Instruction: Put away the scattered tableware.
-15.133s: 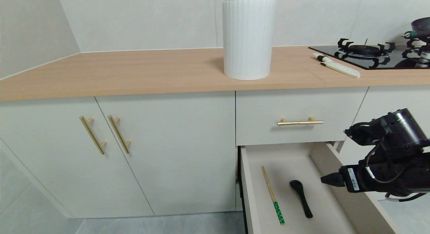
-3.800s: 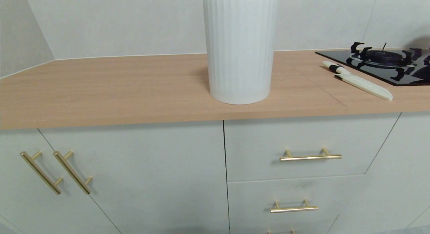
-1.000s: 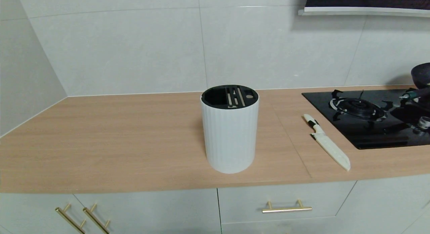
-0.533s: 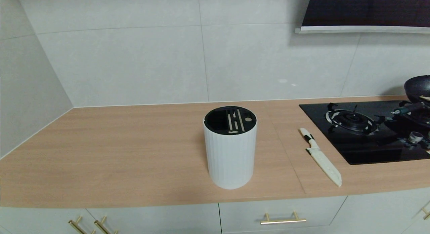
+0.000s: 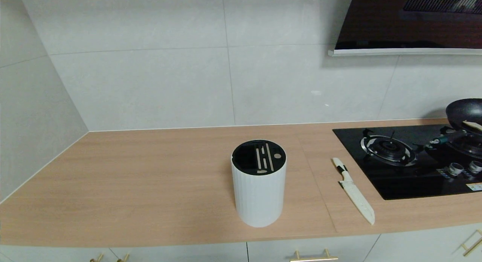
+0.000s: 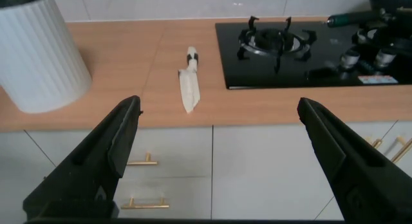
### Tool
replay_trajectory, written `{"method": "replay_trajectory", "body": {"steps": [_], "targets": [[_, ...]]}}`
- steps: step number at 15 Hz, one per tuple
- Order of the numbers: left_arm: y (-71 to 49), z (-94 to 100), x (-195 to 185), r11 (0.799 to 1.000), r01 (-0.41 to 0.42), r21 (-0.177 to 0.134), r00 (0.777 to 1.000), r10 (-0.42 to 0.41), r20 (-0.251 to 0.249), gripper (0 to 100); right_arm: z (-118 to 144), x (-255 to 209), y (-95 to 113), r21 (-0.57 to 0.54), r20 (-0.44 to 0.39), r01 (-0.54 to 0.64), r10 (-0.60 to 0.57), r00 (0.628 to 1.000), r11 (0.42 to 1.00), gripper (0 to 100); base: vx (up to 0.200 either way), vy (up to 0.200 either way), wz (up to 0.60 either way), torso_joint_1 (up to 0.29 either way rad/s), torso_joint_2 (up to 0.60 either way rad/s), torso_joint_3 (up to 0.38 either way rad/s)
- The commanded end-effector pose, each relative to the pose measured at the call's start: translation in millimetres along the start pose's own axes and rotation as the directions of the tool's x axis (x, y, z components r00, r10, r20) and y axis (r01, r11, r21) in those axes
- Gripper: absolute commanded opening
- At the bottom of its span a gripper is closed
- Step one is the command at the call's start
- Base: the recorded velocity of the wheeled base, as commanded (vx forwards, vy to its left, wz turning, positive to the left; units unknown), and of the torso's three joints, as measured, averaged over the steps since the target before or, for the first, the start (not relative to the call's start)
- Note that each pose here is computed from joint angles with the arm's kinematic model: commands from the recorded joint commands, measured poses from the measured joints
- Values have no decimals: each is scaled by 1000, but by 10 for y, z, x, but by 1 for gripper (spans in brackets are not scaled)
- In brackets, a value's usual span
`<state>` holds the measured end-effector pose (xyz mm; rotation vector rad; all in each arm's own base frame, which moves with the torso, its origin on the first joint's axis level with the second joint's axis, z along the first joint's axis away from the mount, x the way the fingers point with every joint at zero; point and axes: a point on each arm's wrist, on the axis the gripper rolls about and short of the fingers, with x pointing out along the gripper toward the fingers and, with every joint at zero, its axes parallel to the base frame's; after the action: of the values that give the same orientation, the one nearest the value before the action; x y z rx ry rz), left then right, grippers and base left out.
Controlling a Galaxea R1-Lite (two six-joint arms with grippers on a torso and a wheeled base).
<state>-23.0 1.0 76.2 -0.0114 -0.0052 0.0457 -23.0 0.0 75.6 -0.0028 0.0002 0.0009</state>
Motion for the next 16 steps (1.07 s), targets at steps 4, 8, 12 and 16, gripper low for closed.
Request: {"method": "replay_trajectory", "body": {"steps": [4,8,12,16], "targets": [[0,0,0,1000,0,-1,1000,0,0,100,-1,1,-1,0,-1,1,-1,1000,1000,100,0,0,0,175,-381,-208],[0,0,0,1000,0,-1,1000,0,0,100,-1,1,-1,0,-1,1,-1,1000,1000,100,0,0,0,69,-151,-76],[0,0,0,1000,0,-1,1000,0,0,100,263,-39,3,-14,54,-35,36,998,999,100,0,0,0,0,0,0],[0,0,0,1000,0,-1,1000,0,0,100,1288,505,61,64,-100,-256,261,960,965,100,0,0,0,0,0,0]]}}
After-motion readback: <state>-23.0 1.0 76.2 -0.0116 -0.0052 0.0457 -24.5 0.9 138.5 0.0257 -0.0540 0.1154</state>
